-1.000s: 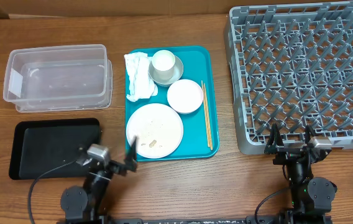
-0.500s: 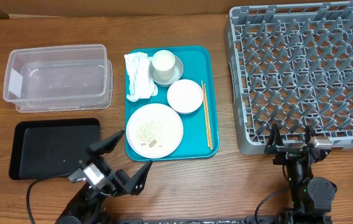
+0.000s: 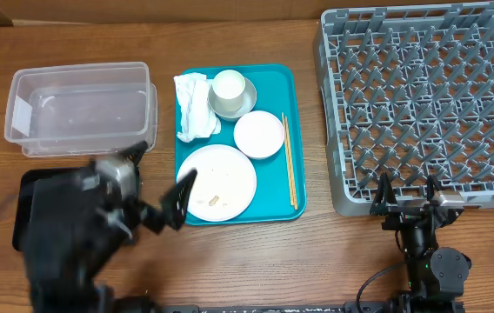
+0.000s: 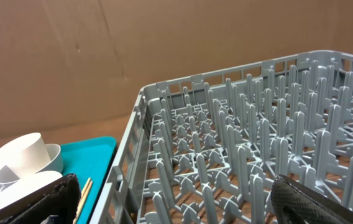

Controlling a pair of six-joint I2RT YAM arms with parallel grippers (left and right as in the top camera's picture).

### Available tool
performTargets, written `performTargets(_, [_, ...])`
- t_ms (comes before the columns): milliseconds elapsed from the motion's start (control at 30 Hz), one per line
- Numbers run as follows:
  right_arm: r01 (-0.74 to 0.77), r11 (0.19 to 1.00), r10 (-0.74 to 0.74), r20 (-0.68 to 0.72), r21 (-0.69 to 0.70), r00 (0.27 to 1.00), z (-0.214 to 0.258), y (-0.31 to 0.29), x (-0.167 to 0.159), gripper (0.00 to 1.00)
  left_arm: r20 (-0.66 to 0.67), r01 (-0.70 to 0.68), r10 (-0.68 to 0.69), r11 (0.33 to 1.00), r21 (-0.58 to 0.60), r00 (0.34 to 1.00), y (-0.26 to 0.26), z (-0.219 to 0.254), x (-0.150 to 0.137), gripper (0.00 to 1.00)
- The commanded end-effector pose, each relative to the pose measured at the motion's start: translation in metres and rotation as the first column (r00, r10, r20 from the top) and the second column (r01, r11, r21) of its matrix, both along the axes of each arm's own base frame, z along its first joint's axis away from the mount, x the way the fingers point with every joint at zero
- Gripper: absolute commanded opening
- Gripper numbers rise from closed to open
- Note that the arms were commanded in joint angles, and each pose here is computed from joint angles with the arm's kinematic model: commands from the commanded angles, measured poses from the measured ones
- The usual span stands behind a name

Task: Sort waste into correct bins and load items into the dishwasher
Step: 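Reach the left gripper to the white napkin on the teal tray and grasp it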

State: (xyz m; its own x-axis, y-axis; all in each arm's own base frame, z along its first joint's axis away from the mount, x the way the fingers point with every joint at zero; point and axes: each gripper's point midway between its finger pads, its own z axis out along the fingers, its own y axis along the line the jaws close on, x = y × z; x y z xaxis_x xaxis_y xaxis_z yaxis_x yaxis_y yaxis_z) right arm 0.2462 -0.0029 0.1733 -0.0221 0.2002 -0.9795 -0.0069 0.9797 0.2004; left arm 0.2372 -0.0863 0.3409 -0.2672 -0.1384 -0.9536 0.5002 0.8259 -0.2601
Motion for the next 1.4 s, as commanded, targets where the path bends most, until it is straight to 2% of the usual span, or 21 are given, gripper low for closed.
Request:
performTargets(0, [-0.006,1.000,0.006,0.001,0.003,1.000,-0.002,0.001,0.000,1.00,-0.084,-0.006,0.016,0.993,0.116,0.996,0.008,0.016,0.026,1.00])
performTargets(67, [-0.006,1.000,0.006,0.001,0.003,1.000,-0.002,0.001,0.000,1.00,-0.188,0.014,0.009,0.992,0.123,0.982,0.009,0.019,0.036,1.00])
performTargets(167, [-0.006,1.000,0.006,0.001,0.003,1.000,-0.002,0.001,0.000,1.00,-0.314,0.042,-0.018,0.997,0.070,0.949,0.005,0.024,0.051,1.00])
performTargets(267, [-0.006,1.000,0.006,0.001,0.003,1.000,-0.002,0.001,0.000,1.00,-0.351,0.085,-0.070,0.996,0.030,0.934,-0.002,0.030,0.068,1.00])
performTargets(300, [-0.006,1.000,0.006,0.001,0.003,1.000,-0.002,0.001,0.000,1.00,-0.368,0.068,-0.046,0.997,0.045,0.929,0.000,0.027,0.075,1.00])
performTargets(367, [-0.006,1.000,0.006,0.001,0.003,1.000,-0.002,0.001,0.000,1.00,-0.436,-0.030,0.083,0.992,0.126,0.896,0.013,0.014,0.090,1.00])
performTargets(467, [-0.006,1.000,0.006,0.001,0.003,1.000,-0.002,0.001,0.000,1.00,-0.525,-0.191,0.367,0.913,0.359,0.767,0.040,-0.014,0.100,1.00])
performTargets(533, [-0.006,1.000,0.006,0.001,0.003,1.000,-0.002,0.001,0.000,1.00,-0.546,-0.199,0.490,0.840,0.506,0.680,0.047,-0.032,0.101,1.00])
performTargets(600, [-0.006,1.000,0.006,0.001,0.003,1.000,-0.002,0.001,0.000,1.00,-0.562,-0.145,0.513,0.808,0.570,0.649,0.039,-0.049,0.105,1.00])
performTargets(767, [-0.006,1.000,0.006,0.001,0.003,1.000,-0.002,0.001,0.000,1.00,-0.671,0.016,0.443,0.828,0.561,0.595,0.001,-0.099,0.121,1.00])
performTargets(933, [-0.006,1.000,0.006,0.001,0.003,1.000,-0.002,0.001,0.000,1.00,-0.709,0.066,0.464,0.812,0.580,0.531,-0.003,-0.144,0.144,1.00])
performTargets(1000, [-0.006,1.000,0.006,0.001,0.003,1.000,-0.002,0.001,0.000,1.00,-0.722,0.065,0.472,0.814,0.578,0.505,-0.003,-0.163,0.156,0.85])
performTargets(1100, [-0.006,1.000,0.006,0.001,0.003,1.000,-0.002,0.001,0.000,1.00,-0.742,0.045,0.494,0.818,0.573,0.453,-0.003,-0.189,0.168,0.70])
performTargets(1200, [-0.006,1.000,0.006,0.001,0.003,1.000,-0.002,0.001,0.000,1.00,-0.756,0.033,0.512,0.819,0.573,0.407,-0.003,-0.214,0.176,0.67])
performTargets(1367, [-0.006,1.000,0.006,0.001,0.003,1.000,-0.002,0.001,0.000,1.00,-0.777,0.060,0.532,0.811,0.582,0.335,-0.002,-0.256,0.182,0.69])
